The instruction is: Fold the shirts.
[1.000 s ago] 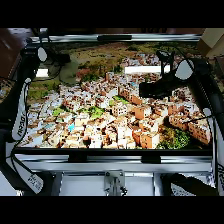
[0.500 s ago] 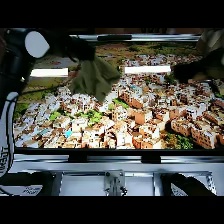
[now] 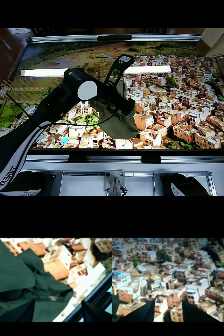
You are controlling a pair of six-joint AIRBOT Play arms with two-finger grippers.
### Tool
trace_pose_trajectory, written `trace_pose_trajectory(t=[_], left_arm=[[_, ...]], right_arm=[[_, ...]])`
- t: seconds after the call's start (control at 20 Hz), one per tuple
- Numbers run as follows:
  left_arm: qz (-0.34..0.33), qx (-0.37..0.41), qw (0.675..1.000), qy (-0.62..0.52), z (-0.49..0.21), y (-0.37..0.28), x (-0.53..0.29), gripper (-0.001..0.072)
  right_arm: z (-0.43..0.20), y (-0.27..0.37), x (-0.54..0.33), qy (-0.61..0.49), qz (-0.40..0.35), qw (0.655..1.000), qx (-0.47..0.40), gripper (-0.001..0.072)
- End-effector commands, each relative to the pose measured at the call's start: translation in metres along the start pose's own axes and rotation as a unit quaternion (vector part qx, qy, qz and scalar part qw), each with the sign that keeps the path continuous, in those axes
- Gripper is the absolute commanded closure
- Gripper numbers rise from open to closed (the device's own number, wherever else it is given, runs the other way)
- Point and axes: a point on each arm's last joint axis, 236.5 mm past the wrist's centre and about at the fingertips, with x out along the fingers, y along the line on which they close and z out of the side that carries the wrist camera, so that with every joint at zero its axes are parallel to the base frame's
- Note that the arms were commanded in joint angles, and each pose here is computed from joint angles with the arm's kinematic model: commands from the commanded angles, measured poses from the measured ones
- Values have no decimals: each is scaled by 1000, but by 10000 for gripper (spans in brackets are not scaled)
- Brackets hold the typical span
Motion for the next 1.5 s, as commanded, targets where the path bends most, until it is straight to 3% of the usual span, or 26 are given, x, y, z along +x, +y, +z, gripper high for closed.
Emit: trace_pose_trajectory(t=[0.0, 0.1, 0.15, 0.2, 0.3, 0.5, 0.85, 1.1, 1.15, 1.2, 1.35, 1.4, 1.45], left_arm=[[130, 34, 986, 101, -36, 85, -54, -13], [227, -23, 967, 111, -46, 172, -106, -13], [237, -68, 963, 111, -55, 202, -121, -13], [230, -117, 959, 113, -66, 228, -129, -13], [190, -207, 953, 117, -91, 264, -125, -13], [110, -327, 934, 88, -122, 307, -74, -13], [86, -339, 935, 54, -115, 336, 43, -13], [107, -320, 941, -3, -92, 352, 85, -1], [109, -319, 941, -8, -90, 354, 88, 68], [108, -320, 941, -5, -93, 354, 91, 218], [108, -324, 940, 3, -99, 356, 96, 314], [108, -322, 941, 2, -98, 356, 96, 507], [107, -314, 943, 2, -97, 356, 95, 649]], right_arm=[[-22, 27, 9, 58, 43, 997, -28, 263], [-31, 59, 27, 99, 86, 990, -52, 262], [-39, 77, 39, 127, 107, 984, -66, 261], [-48, 95, 52, 158, 129, 976, -81, 259], [-64, 132, 77, 211, 173, 957, -99, 55], [-100, 176, 137, 314, 194, 923, -112, 56], [-174, 198, 193, 427, 188, 876, -118, 57], [-250, 198, 207, 503, 184, 837, -109, 62], [-259, 204, 207, 508, 197, 832, -105, 62], [-263, 213, 209, 505, 215, 830, -97, 62], [-273, 233, 216, 492, 254, 829, -82, 62], [-280, 232, 218, 499, 254, 824, -84, 62], [-287, 232, 220, 508, 254, 819, -87, 62]])
